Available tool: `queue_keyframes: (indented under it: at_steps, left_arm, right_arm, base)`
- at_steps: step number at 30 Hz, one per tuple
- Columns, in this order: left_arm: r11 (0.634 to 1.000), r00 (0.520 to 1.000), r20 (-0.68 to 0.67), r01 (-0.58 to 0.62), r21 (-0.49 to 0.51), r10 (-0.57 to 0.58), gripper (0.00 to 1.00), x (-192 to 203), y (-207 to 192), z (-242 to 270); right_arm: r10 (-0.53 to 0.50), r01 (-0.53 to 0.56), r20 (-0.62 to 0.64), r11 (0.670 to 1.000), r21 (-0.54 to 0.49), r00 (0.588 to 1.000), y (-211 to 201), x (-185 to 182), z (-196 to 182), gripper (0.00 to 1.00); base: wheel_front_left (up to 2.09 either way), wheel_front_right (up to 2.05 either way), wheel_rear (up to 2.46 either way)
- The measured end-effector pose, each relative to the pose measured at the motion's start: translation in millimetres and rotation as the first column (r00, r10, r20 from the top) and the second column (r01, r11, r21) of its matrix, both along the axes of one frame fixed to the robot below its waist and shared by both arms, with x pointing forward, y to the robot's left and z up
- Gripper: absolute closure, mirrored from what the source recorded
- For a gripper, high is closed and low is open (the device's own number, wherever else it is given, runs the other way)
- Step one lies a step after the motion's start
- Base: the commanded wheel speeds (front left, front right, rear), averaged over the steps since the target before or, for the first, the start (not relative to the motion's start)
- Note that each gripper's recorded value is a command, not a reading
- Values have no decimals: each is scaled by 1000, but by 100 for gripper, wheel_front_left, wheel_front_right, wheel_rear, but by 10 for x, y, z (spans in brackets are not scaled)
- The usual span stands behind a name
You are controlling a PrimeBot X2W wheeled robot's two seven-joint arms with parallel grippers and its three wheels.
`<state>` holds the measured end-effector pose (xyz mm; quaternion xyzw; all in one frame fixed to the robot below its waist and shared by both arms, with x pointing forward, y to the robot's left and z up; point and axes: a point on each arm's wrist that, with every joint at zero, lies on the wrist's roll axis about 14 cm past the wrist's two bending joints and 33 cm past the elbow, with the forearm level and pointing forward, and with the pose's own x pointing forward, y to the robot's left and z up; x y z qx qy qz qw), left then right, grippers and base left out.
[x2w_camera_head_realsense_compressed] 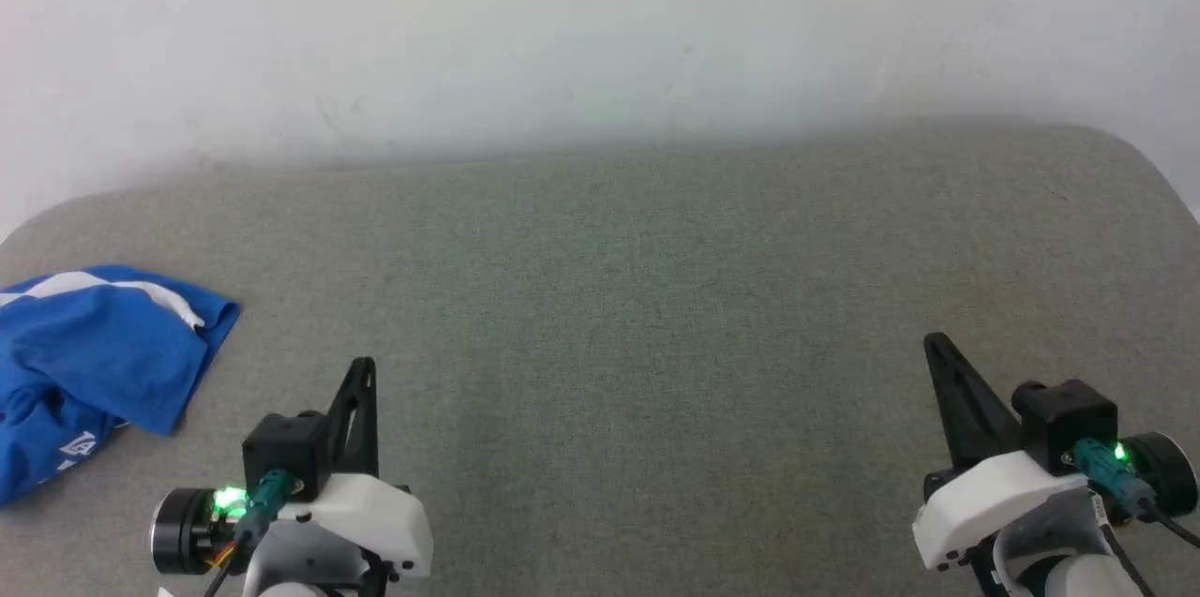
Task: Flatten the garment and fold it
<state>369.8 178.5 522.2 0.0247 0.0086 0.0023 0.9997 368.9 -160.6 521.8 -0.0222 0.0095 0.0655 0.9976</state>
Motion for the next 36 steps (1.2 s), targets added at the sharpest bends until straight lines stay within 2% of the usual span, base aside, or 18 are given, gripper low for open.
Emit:
queue_keyframes:
  at_steps: [36]
  left_arm:
    - [1000, 1000, 0, 0, 0, 0, 100, 0, 0, 0]
  right_arm:
    - [0, 0, 0, 1000, 0, 1000, 0, 0, 0, 100]
  base:
    - [0, 0, 0]
